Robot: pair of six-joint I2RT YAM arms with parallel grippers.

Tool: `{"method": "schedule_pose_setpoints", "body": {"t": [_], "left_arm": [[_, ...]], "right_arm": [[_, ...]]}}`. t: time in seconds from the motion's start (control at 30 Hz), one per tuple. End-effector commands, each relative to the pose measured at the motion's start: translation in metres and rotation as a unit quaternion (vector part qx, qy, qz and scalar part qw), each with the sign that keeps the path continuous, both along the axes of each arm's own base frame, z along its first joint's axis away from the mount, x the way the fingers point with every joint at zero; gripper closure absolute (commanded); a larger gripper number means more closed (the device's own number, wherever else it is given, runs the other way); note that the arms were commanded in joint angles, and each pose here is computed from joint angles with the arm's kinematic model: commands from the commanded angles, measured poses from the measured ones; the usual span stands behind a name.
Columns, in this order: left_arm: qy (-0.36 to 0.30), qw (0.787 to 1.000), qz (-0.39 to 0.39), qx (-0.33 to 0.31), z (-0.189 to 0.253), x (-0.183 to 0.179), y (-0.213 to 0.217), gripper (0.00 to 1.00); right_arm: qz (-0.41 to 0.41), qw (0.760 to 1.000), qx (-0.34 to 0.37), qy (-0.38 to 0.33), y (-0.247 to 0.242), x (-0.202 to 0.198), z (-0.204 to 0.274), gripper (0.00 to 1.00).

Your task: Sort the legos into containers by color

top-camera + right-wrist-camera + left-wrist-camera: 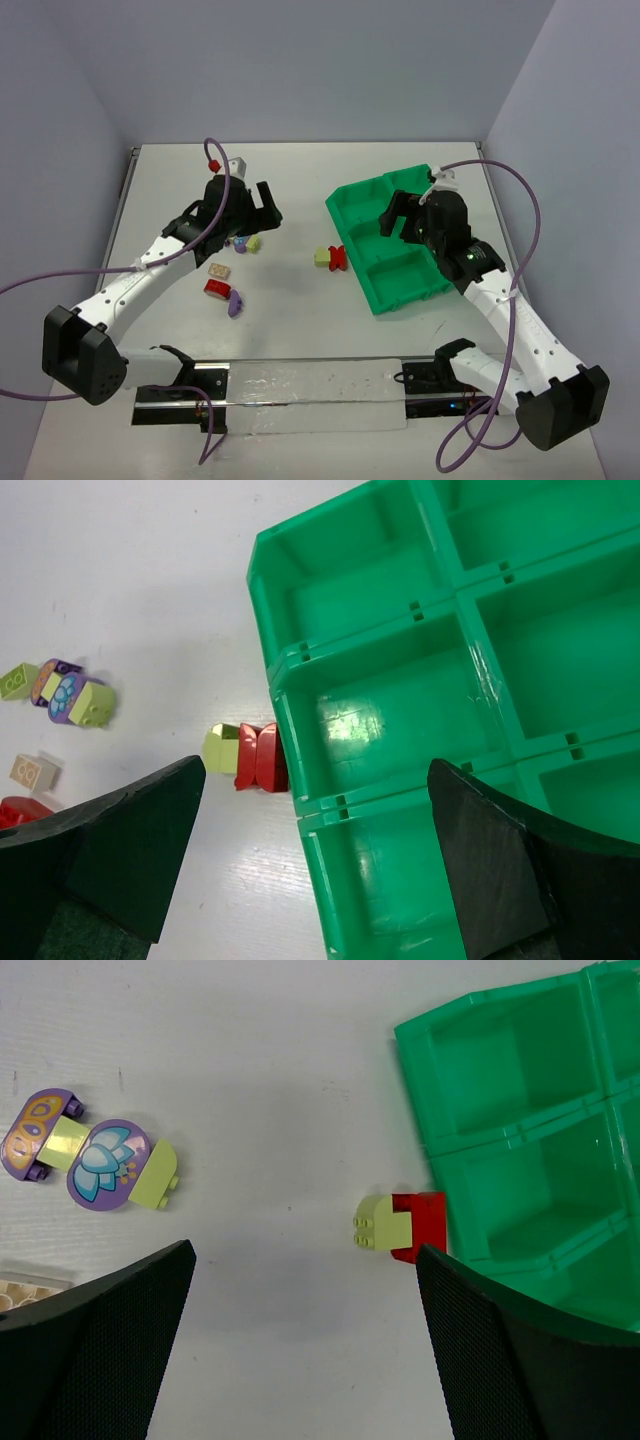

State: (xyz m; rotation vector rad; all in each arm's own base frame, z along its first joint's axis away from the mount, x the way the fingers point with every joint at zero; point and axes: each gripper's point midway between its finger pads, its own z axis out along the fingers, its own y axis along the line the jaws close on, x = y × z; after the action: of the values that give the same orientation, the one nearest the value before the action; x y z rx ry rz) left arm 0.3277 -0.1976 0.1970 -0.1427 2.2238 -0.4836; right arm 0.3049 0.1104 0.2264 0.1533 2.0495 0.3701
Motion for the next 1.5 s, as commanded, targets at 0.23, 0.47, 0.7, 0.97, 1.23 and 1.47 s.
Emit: {"method": "schedule_pose_setpoints", "body": {"t": [0.23, 0.47, 0.7, 0.97, 1.23, 1.47], "left_arm": [[-0.006, 0.999, -0.015, -0.036, 0.003, 0.007, -0.018, 0.01], [0.0, 0.999, -0.004, -0.034, 0.0, 0.007, -0.016, 0.01], [0.002, 1.0, 0.02, -0.01, -0.003, 0.0, 0.002, 0.01], [0.019, 0.999, 0.036, -0.005, -0.02, -0.009, 0.01, 0.01], [0.01, 0.998, 0.057, -0.007, -0.01, -0.012, 0.019, 0.01], [-0.001, 0.996, 0.085, -0.003, 0.0, -0.016, 0.033, 0.01]], "right_arm": [[0.124, 0.991, 0.024, -0.04, 0.045, -0.018, 0.012, 0.0], [0.171, 0.984, -0.038, 0.03, 0.097, -0.028, -0.033, 0.0], [0.19, 0.975, -0.043, 0.102, 0.133, -0.026, -0.086, 0.0], [0.197, 0.968, -0.061, 0.146, 0.156, -0.014, -0.119, 0.0], [0.19, 0.966, -0.067, 0.162, 0.178, -0.003, -0.13, 0.0], [0.16, 0.968, -0.079, 0.174, 0.178, 0.007, -0.147, 0.0]]}}
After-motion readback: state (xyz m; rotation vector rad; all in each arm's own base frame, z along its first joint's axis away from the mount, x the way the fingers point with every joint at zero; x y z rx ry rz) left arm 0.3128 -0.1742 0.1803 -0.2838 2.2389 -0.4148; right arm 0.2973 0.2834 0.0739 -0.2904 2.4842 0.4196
